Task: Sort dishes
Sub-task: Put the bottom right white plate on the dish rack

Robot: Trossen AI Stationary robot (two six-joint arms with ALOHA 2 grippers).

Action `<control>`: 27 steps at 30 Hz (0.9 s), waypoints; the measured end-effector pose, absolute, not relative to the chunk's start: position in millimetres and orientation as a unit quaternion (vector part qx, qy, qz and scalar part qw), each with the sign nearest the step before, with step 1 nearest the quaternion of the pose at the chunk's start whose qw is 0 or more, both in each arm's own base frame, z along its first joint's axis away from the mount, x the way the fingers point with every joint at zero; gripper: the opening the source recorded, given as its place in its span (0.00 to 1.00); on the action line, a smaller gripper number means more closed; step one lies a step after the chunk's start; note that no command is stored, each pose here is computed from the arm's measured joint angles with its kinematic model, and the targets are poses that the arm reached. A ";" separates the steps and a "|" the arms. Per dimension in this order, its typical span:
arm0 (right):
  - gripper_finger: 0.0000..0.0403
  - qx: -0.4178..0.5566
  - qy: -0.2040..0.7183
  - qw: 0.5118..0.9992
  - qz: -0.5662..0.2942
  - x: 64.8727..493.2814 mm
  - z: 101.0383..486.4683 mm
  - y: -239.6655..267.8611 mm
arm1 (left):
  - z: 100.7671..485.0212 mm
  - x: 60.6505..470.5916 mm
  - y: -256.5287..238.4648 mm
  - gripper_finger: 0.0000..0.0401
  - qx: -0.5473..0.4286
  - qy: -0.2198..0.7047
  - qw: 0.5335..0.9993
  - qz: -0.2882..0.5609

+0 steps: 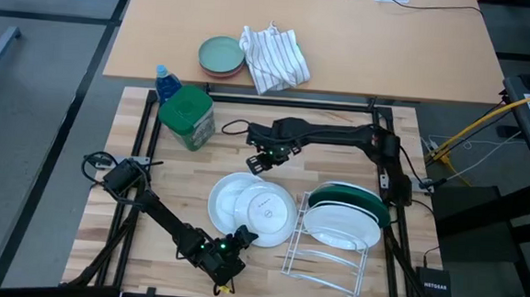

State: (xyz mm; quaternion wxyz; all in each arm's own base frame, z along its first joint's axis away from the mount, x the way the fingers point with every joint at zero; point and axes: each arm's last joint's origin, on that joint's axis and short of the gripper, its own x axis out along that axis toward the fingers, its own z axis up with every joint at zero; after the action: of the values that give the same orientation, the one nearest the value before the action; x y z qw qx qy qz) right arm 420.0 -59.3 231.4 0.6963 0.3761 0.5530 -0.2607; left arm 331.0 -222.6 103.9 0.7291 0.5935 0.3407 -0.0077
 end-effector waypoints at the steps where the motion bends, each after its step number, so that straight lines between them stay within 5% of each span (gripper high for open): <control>1: 0.31 0.375 0.557 0.694 -0.260 420.6 228.7 -59.0 | 103.9 331.0 -222.6 0.42 0.593 0.341 0.729 -0.008; 27: 0.31 0.324 0.654 0.653 -0.204 428.3 182.4 -27.3 | 104.3 331.0 -222.0 0.42 0.594 0.341 0.729 0.004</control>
State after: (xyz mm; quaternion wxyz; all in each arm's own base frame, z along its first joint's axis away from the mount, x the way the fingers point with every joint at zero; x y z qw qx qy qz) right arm 428.3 -27.3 182.4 0.6528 0.3243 0.6537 -0.2035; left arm 331.0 -222.0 104.3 0.7285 0.5942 0.3409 0.0042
